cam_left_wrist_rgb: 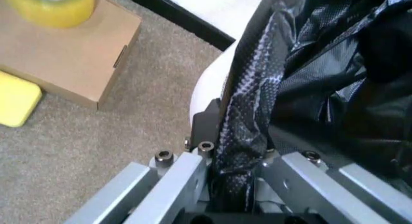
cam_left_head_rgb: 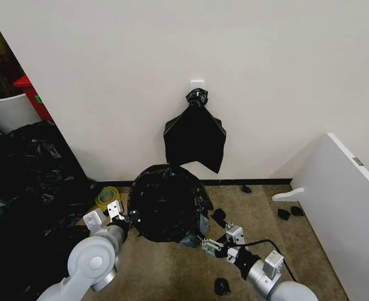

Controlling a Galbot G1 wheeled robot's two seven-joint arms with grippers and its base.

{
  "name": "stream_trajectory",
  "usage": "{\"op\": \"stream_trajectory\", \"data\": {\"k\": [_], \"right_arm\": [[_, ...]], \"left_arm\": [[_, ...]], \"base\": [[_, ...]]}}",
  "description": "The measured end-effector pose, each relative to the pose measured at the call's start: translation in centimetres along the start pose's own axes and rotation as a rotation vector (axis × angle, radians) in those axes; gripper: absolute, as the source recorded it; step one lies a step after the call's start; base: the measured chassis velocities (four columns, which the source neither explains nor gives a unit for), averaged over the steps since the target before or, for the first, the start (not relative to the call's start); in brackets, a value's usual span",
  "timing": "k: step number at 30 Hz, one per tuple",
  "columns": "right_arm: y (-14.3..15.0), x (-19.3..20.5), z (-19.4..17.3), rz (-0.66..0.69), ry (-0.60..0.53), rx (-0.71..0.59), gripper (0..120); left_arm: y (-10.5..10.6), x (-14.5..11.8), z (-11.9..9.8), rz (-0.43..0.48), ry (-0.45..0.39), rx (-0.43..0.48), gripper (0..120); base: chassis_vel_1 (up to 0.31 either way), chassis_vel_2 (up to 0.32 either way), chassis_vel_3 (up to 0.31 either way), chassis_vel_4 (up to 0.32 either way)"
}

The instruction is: Place the garbage bag over the trash bin.

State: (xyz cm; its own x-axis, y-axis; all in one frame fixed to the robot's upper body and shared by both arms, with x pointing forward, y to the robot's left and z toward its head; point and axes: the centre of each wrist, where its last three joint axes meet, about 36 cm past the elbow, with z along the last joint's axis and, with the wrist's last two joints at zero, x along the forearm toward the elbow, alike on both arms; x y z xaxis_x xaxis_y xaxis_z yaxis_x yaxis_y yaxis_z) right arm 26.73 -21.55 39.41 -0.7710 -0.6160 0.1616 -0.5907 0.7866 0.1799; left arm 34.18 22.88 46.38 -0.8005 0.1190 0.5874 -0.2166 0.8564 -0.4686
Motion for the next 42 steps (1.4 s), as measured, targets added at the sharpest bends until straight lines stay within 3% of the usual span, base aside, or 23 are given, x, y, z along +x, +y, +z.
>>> {"op": "stream_trajectory", "data": {"k": [6,13,15,17,22,34,42], "right_arm": [[-0.2,0.2,0.2,0.016,0.003,0.001,43],[-0.1,0.4,0.4,0.032,-0.006,0.001,13],[-0.1,0.4,0.4,0.034,-0.008,0.001,11],[0.0,0.4,0.4,0.04,-0.018,0.001,0],[0.0,0.5,0.4,0.054,-0.031,-0.037,0],[-2.7,-0.1,-0.9,0.226,0.023,-0.371,0],[-4.0,-0.2,-0.4,0.267,0.093,-0.446,0]], "left_arm": [[-0.1,0.1,0.0,0.003,0.0,-0.001,0],[-0.1,0.1,0.1,0.005,0.003,-0.001,0],[-0.1,0.1,0.1,0.005,0.003,-0.002,0],[-0.1,0.1,0.1,0.004,0.002,-0.003,0],[0.0,0.1,0.1,0.007,0.003,-0.003,0],[0.2,0.9,0.2,0.078,0.036,-0.023,0],[0.1,1.1,0.3,0.088,0.062,-0.042,0]], "base": [[0.0,0.0,0.0,0.0],[0.0,0.0,0.0,0.0],[0.0,0.0,0.0,0.0],[0.0,0.0,0.0,0.0],[0.0,0.0,0.0,0.0],[0.0,0.0,0.0,0.0],[0.0,0.0,0.0,0.0]]}}
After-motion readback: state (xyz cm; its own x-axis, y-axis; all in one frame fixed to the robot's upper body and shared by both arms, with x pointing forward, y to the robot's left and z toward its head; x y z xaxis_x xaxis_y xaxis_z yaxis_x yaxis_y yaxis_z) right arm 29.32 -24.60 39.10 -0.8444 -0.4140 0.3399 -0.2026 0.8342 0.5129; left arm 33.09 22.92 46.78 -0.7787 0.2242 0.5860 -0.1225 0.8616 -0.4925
